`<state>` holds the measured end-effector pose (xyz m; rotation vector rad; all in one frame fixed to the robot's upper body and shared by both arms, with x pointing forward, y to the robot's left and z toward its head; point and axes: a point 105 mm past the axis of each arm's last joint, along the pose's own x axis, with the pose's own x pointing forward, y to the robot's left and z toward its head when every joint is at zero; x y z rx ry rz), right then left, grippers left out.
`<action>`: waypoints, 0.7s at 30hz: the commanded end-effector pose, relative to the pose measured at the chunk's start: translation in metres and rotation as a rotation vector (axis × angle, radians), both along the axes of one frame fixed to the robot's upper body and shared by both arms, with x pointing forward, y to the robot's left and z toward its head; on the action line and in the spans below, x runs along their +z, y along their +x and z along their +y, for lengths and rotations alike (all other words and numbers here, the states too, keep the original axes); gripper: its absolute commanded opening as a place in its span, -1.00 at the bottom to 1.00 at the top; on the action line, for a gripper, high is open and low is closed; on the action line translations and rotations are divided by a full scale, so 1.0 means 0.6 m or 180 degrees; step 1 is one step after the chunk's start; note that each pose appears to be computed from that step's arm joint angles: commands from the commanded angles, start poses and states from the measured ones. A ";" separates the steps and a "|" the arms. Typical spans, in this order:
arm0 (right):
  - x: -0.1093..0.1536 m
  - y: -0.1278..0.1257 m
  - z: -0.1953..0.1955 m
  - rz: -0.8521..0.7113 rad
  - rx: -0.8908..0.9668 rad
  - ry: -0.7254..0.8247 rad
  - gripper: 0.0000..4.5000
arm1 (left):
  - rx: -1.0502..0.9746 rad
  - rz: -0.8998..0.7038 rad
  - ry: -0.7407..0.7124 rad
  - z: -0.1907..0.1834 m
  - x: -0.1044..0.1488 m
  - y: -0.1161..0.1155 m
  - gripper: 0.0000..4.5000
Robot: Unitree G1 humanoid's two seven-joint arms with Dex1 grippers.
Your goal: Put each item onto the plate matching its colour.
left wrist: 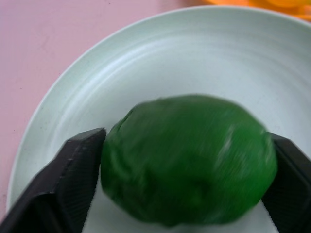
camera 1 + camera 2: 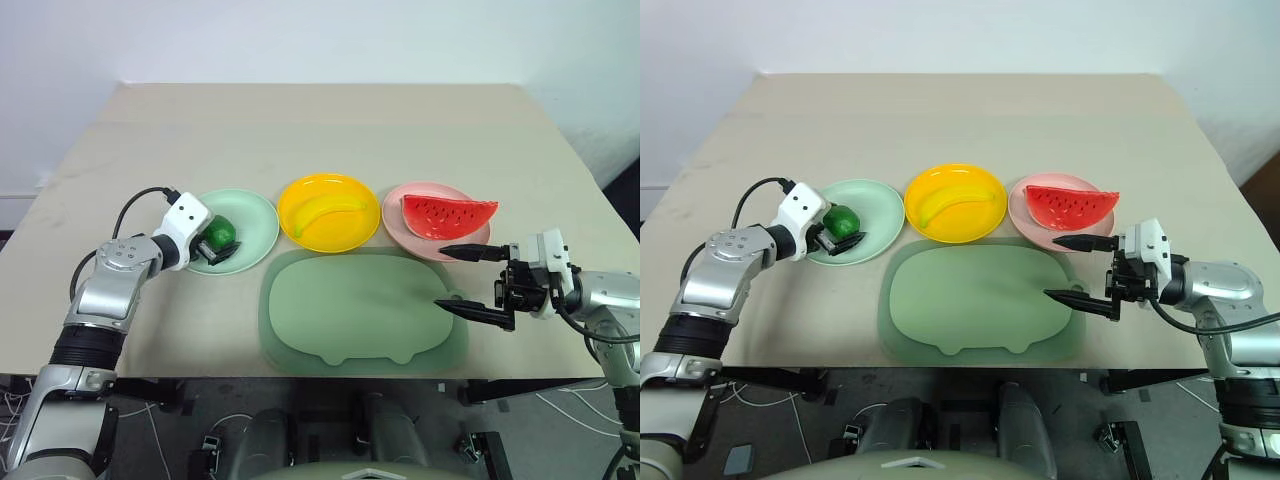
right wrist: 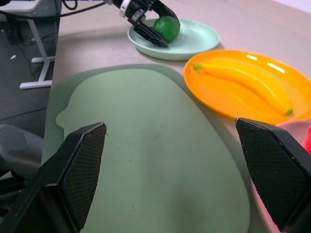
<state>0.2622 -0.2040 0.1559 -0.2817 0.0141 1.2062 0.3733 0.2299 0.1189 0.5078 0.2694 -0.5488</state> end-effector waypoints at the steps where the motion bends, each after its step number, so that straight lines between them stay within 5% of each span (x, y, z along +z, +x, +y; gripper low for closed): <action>1: 0.019 0.001 0.007 -0.0205 0.0024 0.0014 1.00 | -0.0002 -0.0129 0.0031 0.007 0.028 0.005 0.99; 21: 0.027 0.020 0.011 -0.0236 0.0135 -0.0001 1.00 | 0.0024 -0.1129 -0.0337 -0.001 0.216 -0.029 0.99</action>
